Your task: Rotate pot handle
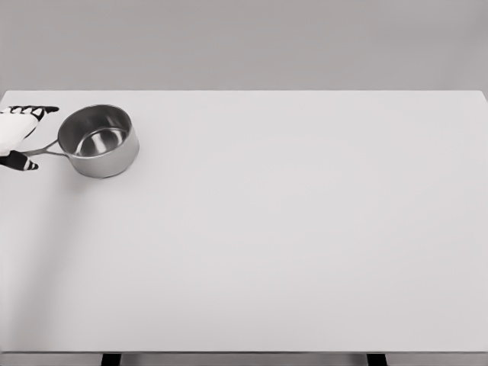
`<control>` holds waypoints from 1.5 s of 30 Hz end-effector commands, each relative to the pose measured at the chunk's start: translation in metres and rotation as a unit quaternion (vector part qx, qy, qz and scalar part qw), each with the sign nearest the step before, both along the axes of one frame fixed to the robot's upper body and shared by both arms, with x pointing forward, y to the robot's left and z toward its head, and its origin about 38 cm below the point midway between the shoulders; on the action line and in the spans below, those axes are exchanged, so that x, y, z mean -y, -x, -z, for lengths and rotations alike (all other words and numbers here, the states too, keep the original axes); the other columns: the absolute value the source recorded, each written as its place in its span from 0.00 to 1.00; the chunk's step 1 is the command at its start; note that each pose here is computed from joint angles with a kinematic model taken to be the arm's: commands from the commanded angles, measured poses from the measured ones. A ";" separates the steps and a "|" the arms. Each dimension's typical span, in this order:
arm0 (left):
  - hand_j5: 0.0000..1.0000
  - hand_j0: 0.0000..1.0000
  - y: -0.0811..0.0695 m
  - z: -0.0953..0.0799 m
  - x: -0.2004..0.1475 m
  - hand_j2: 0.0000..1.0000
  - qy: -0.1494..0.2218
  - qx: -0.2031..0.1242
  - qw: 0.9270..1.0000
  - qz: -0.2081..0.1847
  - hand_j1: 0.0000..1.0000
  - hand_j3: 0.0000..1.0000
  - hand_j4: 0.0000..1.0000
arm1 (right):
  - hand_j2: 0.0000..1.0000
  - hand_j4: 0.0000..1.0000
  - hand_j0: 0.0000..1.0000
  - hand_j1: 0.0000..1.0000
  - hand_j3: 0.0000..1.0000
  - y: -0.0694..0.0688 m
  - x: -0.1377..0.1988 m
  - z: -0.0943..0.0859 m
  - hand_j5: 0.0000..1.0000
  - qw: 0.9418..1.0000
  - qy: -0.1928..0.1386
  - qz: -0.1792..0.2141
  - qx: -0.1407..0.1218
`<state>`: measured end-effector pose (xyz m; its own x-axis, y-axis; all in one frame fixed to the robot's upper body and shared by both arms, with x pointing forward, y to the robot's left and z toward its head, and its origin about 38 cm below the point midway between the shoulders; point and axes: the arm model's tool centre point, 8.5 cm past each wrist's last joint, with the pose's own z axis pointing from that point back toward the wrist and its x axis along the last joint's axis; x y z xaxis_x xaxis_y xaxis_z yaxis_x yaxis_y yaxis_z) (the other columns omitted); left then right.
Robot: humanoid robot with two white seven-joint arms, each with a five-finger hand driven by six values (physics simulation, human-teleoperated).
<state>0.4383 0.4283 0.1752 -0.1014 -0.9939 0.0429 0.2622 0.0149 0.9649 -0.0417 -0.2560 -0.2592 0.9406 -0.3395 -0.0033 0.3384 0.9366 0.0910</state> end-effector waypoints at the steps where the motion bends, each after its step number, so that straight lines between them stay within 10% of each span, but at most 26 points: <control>1: 1.00 1.00 0.000 0.002 -0.003 1.00 0.001 0.001 1.000 -0.005 1.00 1.00 1.00 | 1.00 1.00 1.00 1.00 1.00 0.000 0.000 0.000 1.00 1.000 0.000 0.000 0.000; 45: 1.00 1.00 -0.048 -0.003 -0.024 1.00 -0.001 0.008 0.998 -0.058 1.00 1.00 1.00 | 1.00 1.00 1.00 1.00 1.00 0.000 0.000 0.000 1.00 1.000 0.000 0.000 0.001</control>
<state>0.4875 0.4509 0.1838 0.0100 -0.9992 0.0396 0.2333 0.0408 0.9715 -0.0417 -0.2560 -0.2592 0.9406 -0.3395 -0.0033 0.3384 0.9366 0.0910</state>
